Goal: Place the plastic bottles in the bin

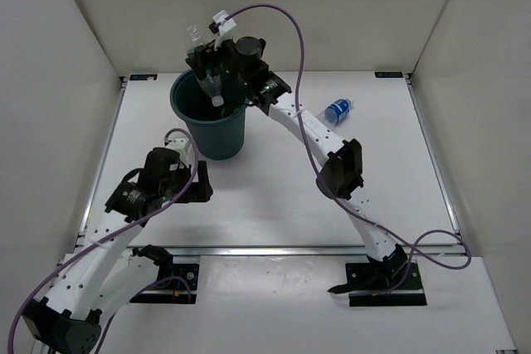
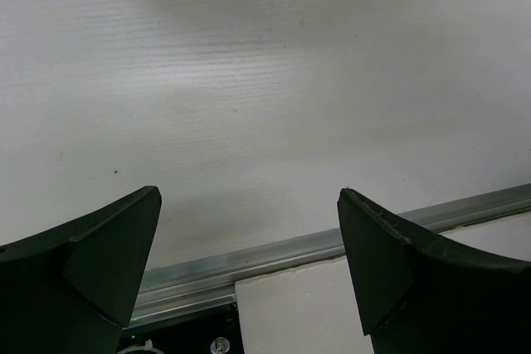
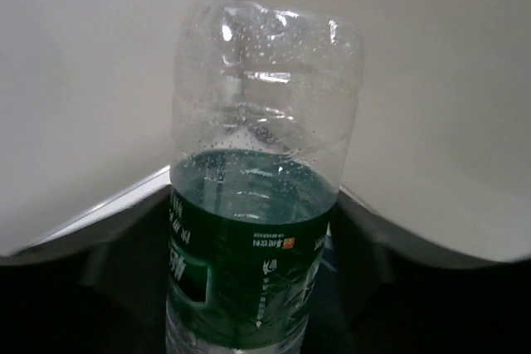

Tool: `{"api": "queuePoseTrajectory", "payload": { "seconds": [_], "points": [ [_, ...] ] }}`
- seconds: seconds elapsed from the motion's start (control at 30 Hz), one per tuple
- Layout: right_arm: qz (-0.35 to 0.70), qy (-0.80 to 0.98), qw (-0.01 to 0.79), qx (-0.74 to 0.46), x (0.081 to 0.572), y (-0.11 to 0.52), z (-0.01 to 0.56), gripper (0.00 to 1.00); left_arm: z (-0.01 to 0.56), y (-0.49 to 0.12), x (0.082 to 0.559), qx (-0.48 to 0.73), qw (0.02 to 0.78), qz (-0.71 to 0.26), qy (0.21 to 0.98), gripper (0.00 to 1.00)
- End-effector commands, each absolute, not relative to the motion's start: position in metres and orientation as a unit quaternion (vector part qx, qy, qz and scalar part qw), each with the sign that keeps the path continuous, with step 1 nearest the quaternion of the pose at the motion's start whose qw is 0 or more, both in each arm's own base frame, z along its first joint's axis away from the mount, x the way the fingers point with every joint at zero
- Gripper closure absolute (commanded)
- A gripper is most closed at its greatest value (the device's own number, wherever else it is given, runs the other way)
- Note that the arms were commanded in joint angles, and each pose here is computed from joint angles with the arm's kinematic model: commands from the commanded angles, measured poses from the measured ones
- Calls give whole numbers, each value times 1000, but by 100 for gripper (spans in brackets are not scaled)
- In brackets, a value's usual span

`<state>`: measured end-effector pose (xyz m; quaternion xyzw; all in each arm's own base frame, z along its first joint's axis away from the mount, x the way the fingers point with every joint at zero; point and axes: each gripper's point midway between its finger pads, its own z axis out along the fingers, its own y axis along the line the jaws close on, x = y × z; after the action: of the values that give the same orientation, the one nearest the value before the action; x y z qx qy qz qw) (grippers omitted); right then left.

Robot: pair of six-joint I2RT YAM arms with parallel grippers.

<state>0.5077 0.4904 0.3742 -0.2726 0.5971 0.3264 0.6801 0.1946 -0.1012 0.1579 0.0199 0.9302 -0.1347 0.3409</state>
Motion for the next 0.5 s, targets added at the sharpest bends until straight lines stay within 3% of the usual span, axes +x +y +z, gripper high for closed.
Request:
{"api": "queuePoseTrajectory", "payload": {
  "seconds": [0.0, 0.03, 0.1, 0.13, 0.3, 0.47],
  "points": [
    [347, 554, 706, -273, 480, 482, 441, 26, 174, -102, 201, 33, 361, -135, 922, 1],
    [341, 560, 703, -276, 478, 480, 440, 22, 177, -102, 204, 38, 364, -129, 922, 1],
    [324, 567, 708, -269, 477, 469, 451, 4, 185, -105, 208, 44, 369, -129, 919, 1],
    [320, 567, 711, -265, 478, 460, 458, 1, 187, -107, 210, 52, 370, -129, 918, 1],
    [322, 625, 670, -238, 479, 413, 462, 1, 212, -127, 228, 86, 394, -150, 903, 1],
    [223, 710, 644, -179, 501, 321, 443, 1, 219, -184, 250, 167, 370, -171, 898, 1]
  ]
}}
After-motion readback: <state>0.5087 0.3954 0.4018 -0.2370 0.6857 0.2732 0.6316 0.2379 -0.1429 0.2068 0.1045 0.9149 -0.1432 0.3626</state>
